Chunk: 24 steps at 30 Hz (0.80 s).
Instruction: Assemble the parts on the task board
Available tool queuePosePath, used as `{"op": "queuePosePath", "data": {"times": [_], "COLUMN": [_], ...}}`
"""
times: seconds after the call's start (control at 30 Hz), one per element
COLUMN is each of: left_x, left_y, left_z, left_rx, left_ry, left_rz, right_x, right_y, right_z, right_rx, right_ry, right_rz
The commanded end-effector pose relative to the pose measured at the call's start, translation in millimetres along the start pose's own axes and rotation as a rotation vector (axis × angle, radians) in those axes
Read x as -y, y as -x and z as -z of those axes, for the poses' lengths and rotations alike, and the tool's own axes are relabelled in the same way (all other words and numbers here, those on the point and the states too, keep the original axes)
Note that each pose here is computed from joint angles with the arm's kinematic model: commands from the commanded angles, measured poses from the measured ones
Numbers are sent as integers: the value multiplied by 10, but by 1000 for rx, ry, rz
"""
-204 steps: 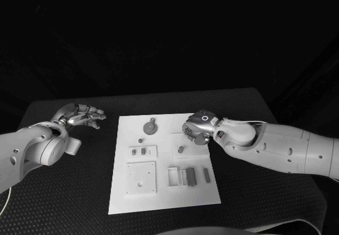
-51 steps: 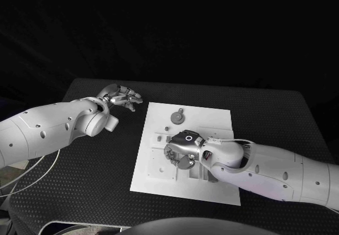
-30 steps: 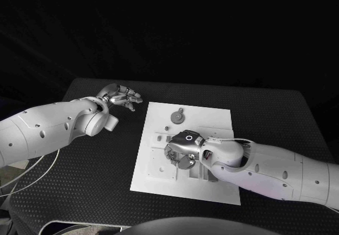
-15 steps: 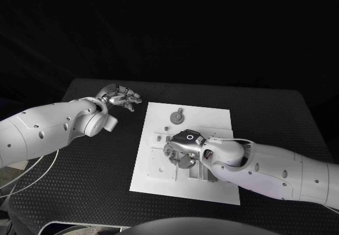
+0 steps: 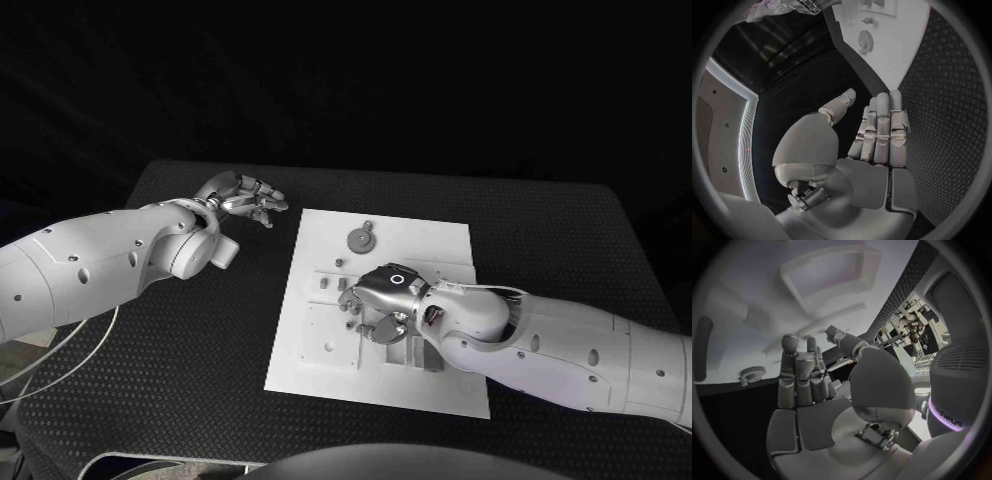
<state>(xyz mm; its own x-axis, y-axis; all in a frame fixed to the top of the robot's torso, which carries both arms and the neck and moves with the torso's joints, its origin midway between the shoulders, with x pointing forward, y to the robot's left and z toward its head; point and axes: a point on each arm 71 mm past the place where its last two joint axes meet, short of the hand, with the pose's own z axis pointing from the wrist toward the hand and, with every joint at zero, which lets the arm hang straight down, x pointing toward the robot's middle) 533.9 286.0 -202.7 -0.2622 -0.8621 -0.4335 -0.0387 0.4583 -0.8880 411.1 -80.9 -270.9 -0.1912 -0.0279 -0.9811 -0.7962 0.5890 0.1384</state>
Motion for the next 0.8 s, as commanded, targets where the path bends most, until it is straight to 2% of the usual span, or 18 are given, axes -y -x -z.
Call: {"op": "queuePosePath", "data": {"times": [0.03, 0.13, 0.27, 0.4, 0.5, 0.63, 0.8], "left_x": [18, 13, 8, 10, 14, 16, 19], "left_y": [-2, 6, 18, 13, 8, 4, -3], "left_z": [-6, -3, -1, -5, -12, -18, -25], "left_rx": [2, 4, 7, 7, 6, 6, 6], "left_ry": [-10, -9, -9, -10, -13, -13, -14], "left_rz": [-3, -3, -4, -4, -4, -4, -4], "right_x": [23, 53, 78, 156, 280, 540, 698], "right_y": [65, 139, 266, 460, 609, 804, 843], "right_z": [33, 84, 179, 277, 365, 544, 700], "right_rx": [12, 22, 62, 104, 108, 46, -19], "right_ry": [-9, -11, -15, -37, -77, -164, -218], "right_rz": [8, 18, 18, 9, 11, 65, 89]}}
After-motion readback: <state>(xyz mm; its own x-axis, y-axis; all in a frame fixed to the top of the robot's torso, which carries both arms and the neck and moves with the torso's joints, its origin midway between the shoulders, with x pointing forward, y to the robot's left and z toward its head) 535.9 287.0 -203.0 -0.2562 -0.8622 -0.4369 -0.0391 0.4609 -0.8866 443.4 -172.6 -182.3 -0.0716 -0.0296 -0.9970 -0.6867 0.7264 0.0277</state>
